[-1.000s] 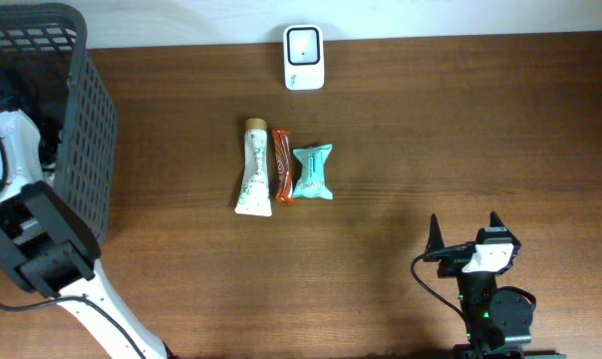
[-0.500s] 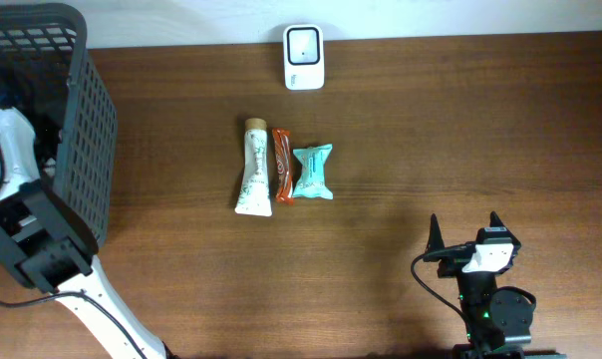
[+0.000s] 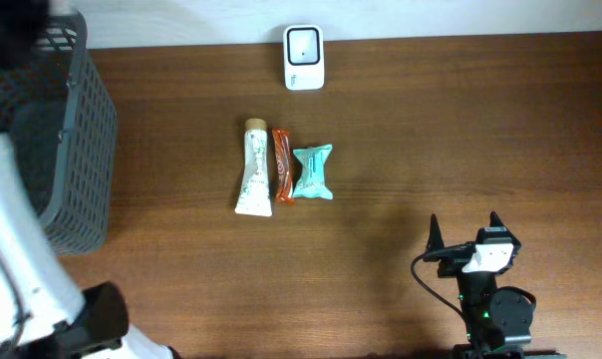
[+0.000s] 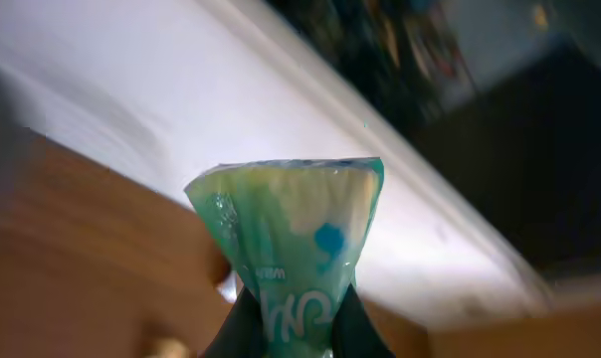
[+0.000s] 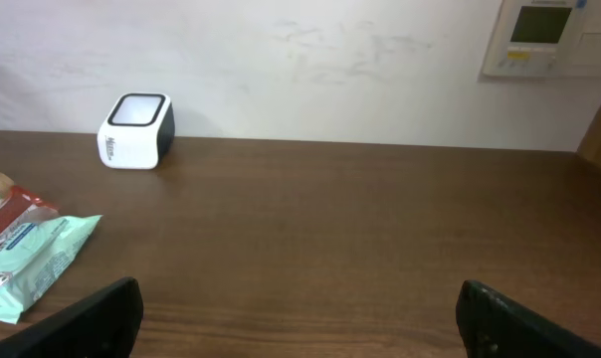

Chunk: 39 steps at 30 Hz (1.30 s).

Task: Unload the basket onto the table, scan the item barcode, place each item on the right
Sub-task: 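Place the green tissue pack right of the wipe pack with the left gripper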

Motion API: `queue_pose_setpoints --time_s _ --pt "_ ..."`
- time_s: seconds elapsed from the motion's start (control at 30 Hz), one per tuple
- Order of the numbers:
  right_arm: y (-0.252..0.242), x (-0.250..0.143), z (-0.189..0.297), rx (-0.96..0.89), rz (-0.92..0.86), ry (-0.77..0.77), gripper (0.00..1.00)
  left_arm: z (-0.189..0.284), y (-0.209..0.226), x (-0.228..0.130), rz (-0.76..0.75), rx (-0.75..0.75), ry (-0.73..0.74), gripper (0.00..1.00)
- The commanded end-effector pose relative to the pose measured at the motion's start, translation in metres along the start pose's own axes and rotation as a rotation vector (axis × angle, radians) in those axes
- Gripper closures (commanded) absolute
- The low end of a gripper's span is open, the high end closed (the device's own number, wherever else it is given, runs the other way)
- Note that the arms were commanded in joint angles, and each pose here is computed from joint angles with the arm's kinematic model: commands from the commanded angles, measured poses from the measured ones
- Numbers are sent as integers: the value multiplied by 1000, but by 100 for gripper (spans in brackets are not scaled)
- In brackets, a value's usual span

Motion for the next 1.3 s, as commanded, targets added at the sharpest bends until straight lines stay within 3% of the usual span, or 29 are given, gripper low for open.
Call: queue_pose_setpoints --time_s 0.0,0.17,0.3,0.37,0.5,0.6,0.63,0.67,0.73,0.8,0.83,0.87,0.9,0.93,1.0,1.17,1.2,1.27 --pt "-1 -3 0 -7 0 8 1 -63 -51 -72 -53 -98 220 100" --pt "-1 -3 0 -7 0 8 1 -153 -97 -210 -240 -68 477 99" --pt "-1 -3 0 -7 0 8 1 -200 -98 -320 -308 -14 693 97" --pt "-1 -3 0 -7 0 8 1 -218 -91 -367 -348 31 759 90" --pt "-1 -3 0 -7 0 8 1 -235 -79 -426 -388 73 858 91" --pt "-1 -3 0 -7 0 8 1 -241 -57 -454 -446 189 887 85" --pt "-1 -3 0 -7 0 8 1 -241 -45 -464 -489 268 889 75" --pt "-1 -3 0 -7 0 8 1 -239 -38 -470 -516 313 895 72" --pt "-1 -3 0 -7 0 8 1 -237 -25 -489 -579 395 914 72" --pt "-1 -3 0 -7 0 8 1 -237 -22 -495 -599 411 910 70" --pt "-1 -3 0 -7 0 8 1 -238 -20 -500 -604 415 917 61" --pt "-1 -3 0 -7 0 8 1 -239 -19 -502 -606 418 922 34" --pt "-1 -3 0 -7 0 8 1 -239 -18 -502 -605 419 922 27" --pt "-1 -3 0 -7 0 8 1 -240 -19 -499 -601 416 916 12" --pt "-1 -3 0 -7 0 8 1 -243 -26 -486 -585 398 886 11" --pt "-1 -3 0 -7 0 8 1 -215 -101 -349 -524 190 601 8" --pt "-1 -3 0 -7 0 8 1 -193 -117 -301 -513 131 491 2" --pt "-1 -3 0 -7 0 8 1 -154 -119 -230 -477 118 346 1"
Point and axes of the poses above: each gripper's point midway between its finger pads, its own z axis back along the fingers, its own y axis along the line the jaws close on, x = y × z, the point moved 6 cm from there along z, back along the fingers, and after that the axes turned 2 degrees about -z, right-handed, at the moved point
